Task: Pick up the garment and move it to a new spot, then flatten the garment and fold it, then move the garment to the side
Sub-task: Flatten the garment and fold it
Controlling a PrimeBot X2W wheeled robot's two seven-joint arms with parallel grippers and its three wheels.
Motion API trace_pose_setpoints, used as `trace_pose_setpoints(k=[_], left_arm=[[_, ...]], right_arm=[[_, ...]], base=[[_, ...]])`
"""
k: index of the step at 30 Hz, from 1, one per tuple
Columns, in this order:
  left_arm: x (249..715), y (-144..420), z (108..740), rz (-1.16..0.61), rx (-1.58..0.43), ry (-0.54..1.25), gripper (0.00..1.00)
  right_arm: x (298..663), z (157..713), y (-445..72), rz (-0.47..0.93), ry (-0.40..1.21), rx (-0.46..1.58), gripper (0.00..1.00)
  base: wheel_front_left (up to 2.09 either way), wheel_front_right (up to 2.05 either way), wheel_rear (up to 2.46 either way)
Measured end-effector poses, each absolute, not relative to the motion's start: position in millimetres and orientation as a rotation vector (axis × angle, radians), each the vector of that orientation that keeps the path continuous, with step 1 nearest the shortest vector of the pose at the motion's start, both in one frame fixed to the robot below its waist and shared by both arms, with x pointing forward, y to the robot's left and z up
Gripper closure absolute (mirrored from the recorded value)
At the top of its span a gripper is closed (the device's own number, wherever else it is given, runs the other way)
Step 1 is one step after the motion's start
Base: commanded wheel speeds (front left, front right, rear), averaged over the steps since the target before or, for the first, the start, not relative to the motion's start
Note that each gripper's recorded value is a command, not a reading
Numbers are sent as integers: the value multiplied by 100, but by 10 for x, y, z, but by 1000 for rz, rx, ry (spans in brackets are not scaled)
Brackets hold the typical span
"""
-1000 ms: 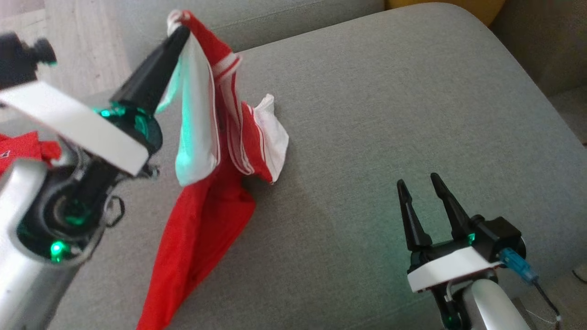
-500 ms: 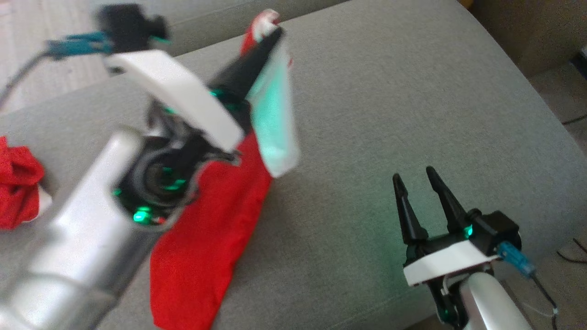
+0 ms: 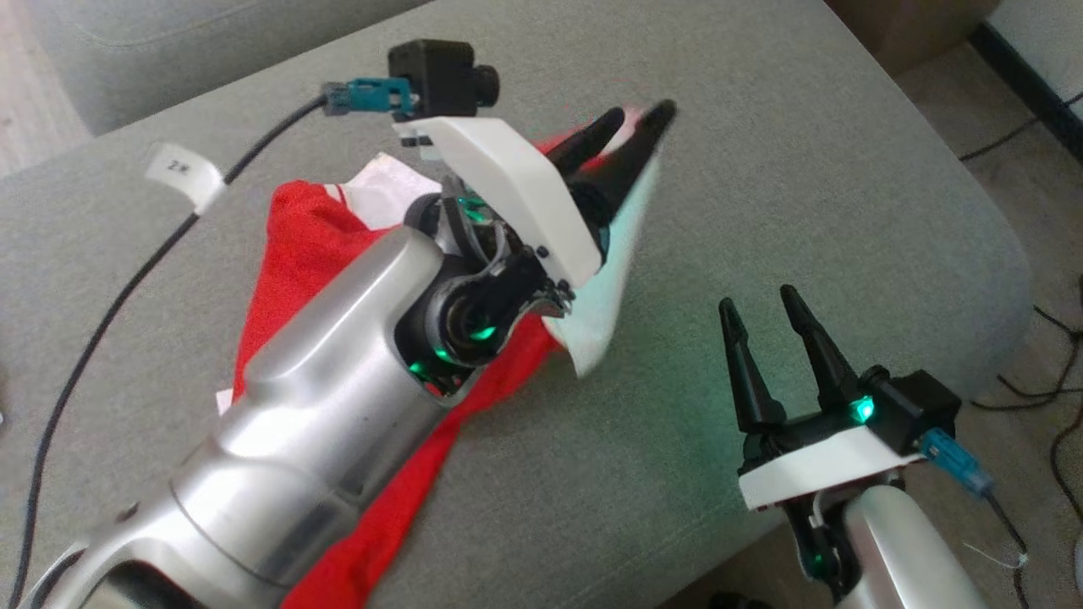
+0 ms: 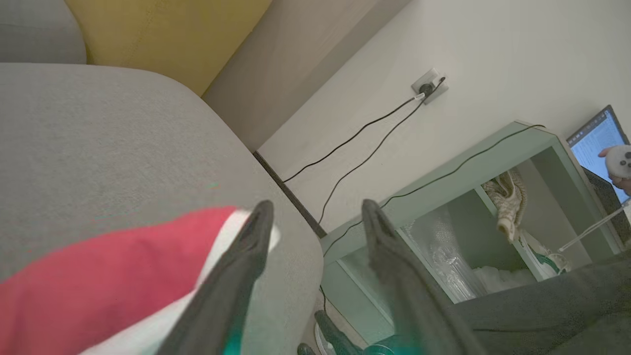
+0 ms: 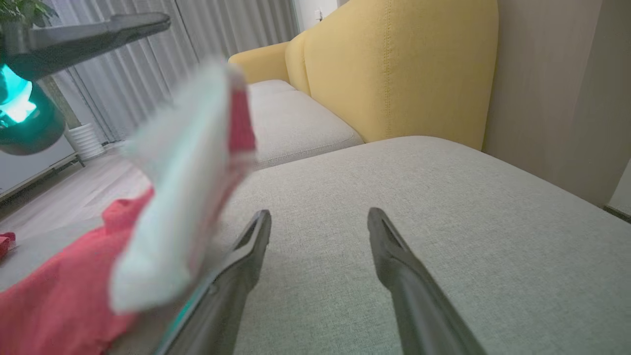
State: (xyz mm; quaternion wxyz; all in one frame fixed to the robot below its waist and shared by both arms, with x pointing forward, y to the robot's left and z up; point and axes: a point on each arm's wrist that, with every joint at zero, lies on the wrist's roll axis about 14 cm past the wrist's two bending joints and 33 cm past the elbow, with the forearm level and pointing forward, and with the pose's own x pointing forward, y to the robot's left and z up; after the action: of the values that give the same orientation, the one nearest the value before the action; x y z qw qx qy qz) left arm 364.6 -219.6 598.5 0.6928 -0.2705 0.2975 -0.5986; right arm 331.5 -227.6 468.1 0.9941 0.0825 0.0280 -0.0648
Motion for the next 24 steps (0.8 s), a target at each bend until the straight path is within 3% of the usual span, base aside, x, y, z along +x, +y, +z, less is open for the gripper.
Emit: trace_pose_setpoints(k=[6, 15, 18, 24], left_arm=[[3651, -2169, 6082, -1361, -650, 630, 0], [4130, -1601, 6232, -1176, -623, 340, 0], [4247, -1233, 5997, -1028, -613, 306, 0], [4109, -575, 5149, -753, -577, 420, 0]], right_arm=[[3341, 4685, -2318, -140, 53, 167, 0], [3434, 4765, -2219, -93, 27, 135, 0], [3459, 4793, -2199, -81, 18, 117, 0], [3494, 4731, -2059, -33, 35, 95, 0]], base=[[0, 0, 0], [0, 0, 0], [0, 0, 0], [0, 0, 0]])
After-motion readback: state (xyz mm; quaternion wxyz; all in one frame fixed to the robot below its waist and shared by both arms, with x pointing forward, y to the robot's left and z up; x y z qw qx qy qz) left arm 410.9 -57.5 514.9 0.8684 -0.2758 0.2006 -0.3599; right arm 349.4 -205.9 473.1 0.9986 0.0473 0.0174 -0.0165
